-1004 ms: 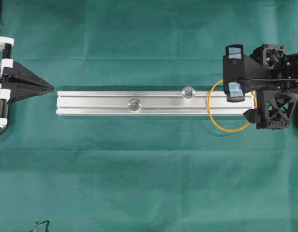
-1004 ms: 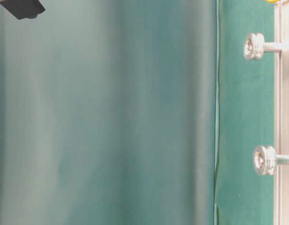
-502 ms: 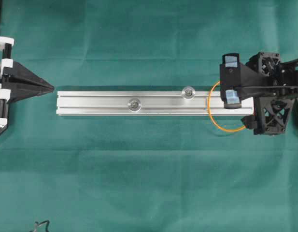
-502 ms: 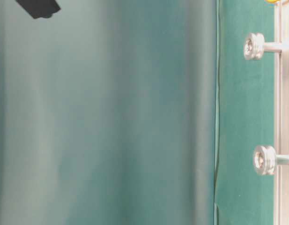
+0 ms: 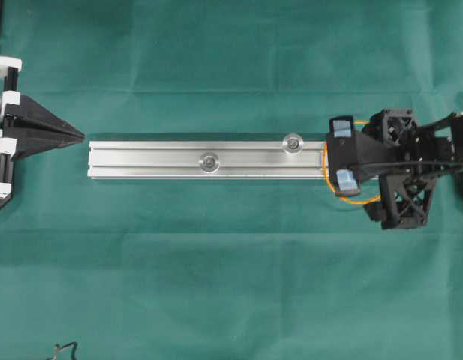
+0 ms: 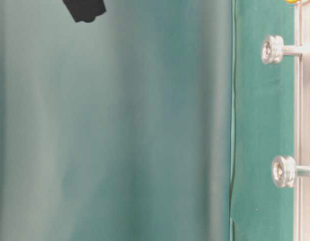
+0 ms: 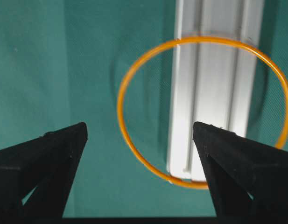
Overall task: Hook the rubber onto the shaft.
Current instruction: 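Close the right gripper on the band's near edge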
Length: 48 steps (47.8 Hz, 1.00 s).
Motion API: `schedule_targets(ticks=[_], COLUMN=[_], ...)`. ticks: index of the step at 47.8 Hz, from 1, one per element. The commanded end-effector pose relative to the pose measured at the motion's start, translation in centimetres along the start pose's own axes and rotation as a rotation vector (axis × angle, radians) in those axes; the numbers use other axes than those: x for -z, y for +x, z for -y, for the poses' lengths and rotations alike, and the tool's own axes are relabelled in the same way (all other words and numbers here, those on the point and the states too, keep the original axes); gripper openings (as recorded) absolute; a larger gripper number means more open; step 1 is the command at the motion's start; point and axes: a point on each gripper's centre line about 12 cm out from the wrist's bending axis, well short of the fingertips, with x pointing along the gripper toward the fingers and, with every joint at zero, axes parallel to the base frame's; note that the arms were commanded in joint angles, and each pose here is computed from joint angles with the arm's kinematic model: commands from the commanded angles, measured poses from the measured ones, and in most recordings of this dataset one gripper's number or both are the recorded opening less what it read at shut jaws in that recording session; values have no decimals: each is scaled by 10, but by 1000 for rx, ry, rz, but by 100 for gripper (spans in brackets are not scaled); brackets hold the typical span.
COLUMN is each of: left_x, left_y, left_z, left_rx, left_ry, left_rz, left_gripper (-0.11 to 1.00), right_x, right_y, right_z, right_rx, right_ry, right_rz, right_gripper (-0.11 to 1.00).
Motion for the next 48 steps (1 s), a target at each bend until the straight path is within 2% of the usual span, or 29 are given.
schedule_targets(ticks=[1, 10, 25, 48], left_x=[-13, -12, -13, -12], left_y=[-2, -2, -2, -2], left_z=[0, 0, 0, 0], left_rx=[-2, -2, -1, -2], left_ry=[-1, -1, 0, -1], left_rz=[31, 29, 31, 29], left_gripper=[0, 0, 0, 0], right_x=[-3, 2, 14, 19], right_y=[2, 14, 37, 56], right_z=[-5, -9, -11, -11], right_rx=[-15, -18, -22, -24], right_ry=[-9, -22, 5, 4], right_rz=[23, 19, 12, 19], right_gripper=[99, 99, 99, 99])
